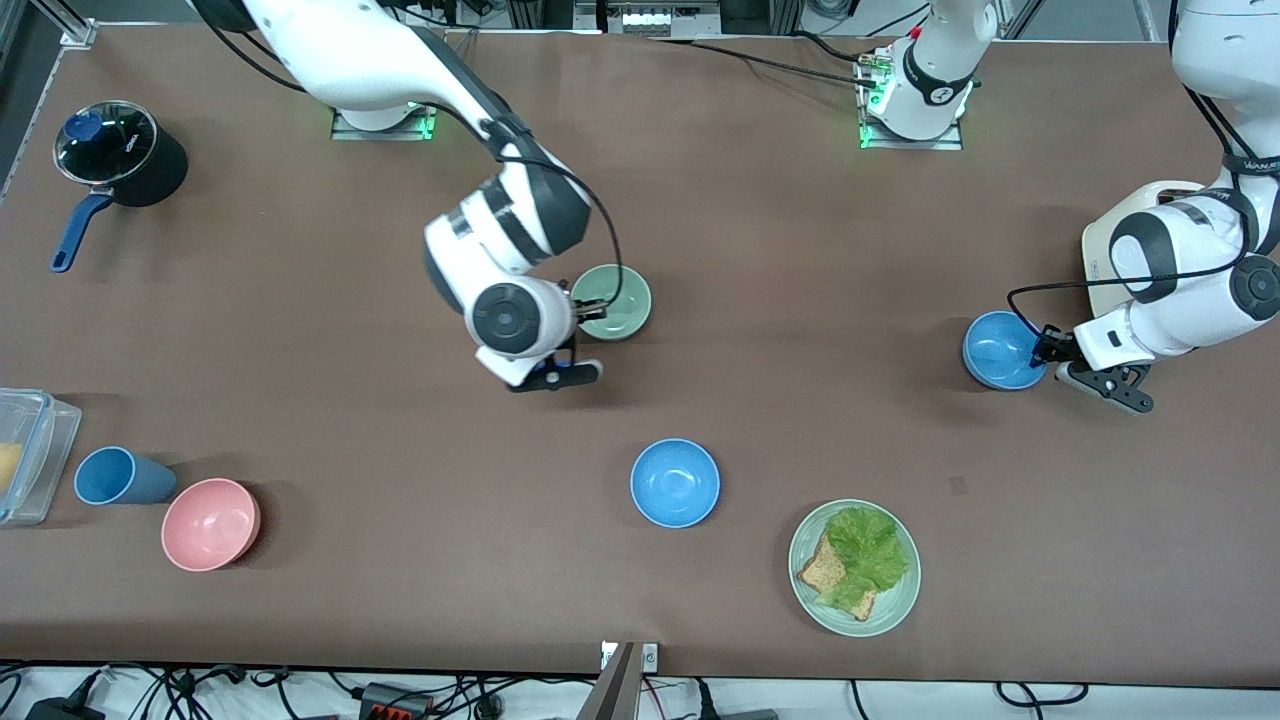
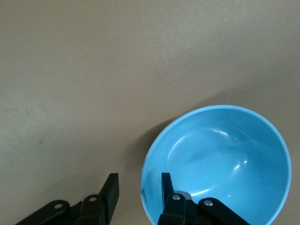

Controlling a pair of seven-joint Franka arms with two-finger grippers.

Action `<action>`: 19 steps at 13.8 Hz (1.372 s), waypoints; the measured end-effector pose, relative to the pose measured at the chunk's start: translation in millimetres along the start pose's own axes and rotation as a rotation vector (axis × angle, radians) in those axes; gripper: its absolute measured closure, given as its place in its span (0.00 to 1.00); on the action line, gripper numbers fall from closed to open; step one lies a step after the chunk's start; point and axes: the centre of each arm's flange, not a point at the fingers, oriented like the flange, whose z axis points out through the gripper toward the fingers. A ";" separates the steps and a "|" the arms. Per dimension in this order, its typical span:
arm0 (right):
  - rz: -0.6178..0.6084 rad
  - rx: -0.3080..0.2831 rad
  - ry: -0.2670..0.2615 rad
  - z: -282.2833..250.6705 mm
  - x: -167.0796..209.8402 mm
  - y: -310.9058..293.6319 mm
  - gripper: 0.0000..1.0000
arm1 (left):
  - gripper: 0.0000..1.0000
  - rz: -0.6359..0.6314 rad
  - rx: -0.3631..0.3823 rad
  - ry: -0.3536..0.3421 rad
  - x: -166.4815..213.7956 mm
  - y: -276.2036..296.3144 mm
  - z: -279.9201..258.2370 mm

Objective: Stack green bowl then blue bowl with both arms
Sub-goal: 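Slide the green bowl toward table center while the left gripper grasps the blue bowl, then carry the blue bowl with the left gripper over the green bowl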

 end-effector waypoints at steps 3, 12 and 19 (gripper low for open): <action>0.119 0.008 0.125 -100.9 -0.2 80.8 0.00 | 0.67 -0.003 -0.003 -0.003 -1.7 -1.8 2.8; 0.260 -0.004 0.288 -208.5 -18.8 266.1 0.00 | 0.96 -0.016 -0.019 0.009 1.7 1.0 2.3; 0.300 0.052 0.381 -263.6 -59.6 364.0 0.00 | 0.96 0.004 -0.139 -0.015 39.6 62.1 -33.2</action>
